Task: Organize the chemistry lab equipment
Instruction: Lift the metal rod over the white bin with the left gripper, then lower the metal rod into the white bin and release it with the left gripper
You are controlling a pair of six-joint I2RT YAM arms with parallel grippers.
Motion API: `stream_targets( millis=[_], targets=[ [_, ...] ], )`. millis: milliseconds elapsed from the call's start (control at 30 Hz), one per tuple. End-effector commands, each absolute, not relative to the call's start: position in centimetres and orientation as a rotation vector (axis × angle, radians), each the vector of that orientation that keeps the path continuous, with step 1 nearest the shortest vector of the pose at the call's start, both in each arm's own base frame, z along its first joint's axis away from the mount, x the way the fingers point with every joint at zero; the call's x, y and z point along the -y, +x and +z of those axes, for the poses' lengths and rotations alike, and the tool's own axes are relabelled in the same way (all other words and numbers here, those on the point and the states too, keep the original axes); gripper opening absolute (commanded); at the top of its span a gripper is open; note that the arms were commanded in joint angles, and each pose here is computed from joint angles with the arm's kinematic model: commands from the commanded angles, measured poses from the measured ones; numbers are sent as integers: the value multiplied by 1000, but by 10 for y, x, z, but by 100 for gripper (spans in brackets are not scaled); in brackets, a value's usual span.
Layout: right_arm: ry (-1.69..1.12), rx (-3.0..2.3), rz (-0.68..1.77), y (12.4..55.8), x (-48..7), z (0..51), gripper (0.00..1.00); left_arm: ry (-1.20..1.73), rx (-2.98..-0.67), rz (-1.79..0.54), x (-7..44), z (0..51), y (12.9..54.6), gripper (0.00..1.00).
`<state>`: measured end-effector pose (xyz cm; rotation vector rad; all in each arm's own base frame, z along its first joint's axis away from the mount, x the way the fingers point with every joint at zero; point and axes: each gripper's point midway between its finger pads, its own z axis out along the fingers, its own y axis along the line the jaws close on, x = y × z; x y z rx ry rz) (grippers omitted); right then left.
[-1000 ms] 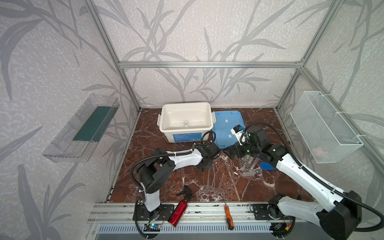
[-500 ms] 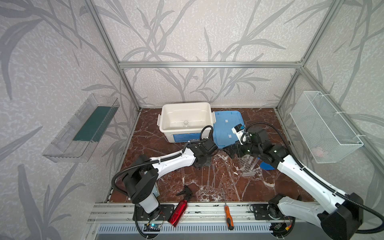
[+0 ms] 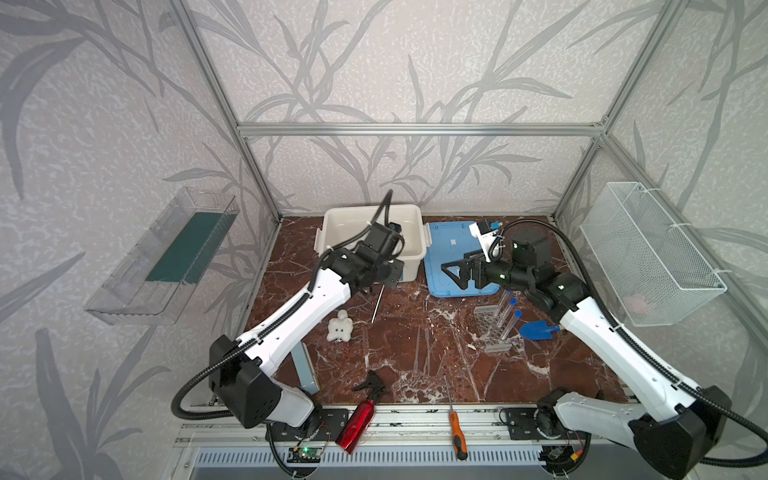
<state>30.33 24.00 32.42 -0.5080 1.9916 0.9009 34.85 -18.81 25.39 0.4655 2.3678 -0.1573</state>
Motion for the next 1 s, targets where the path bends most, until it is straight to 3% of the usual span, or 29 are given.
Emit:
stream_targets(
  millis=[0,100,233,333,567,767,967],
  targets=[
    [-537,-1931,903,313,-247,346,100,780,-2279,-171,184,272,345,0],
    [-572,-1907,896,323,-254,356,100,1050,-2130,-57,183,274,364,0],
    [-578,-1896,893,335,-261,359,99,1157,-2080,-37,175,287,408,0],
    [-611,-1875,903,343,-269,361,100,1439,-1952,47,182,277,424,0],
    [-614,-1907,892,371,-277,349,99,1788,-1812,209,173,237,464,0],
    [-605,-1919,900,389,-277,342,99,1929,-1762,223,175,191,483,0],
    [-655,-1955,865,402,-283,328,99,1938,-1795,54,182,158,485,0]
  ],
)
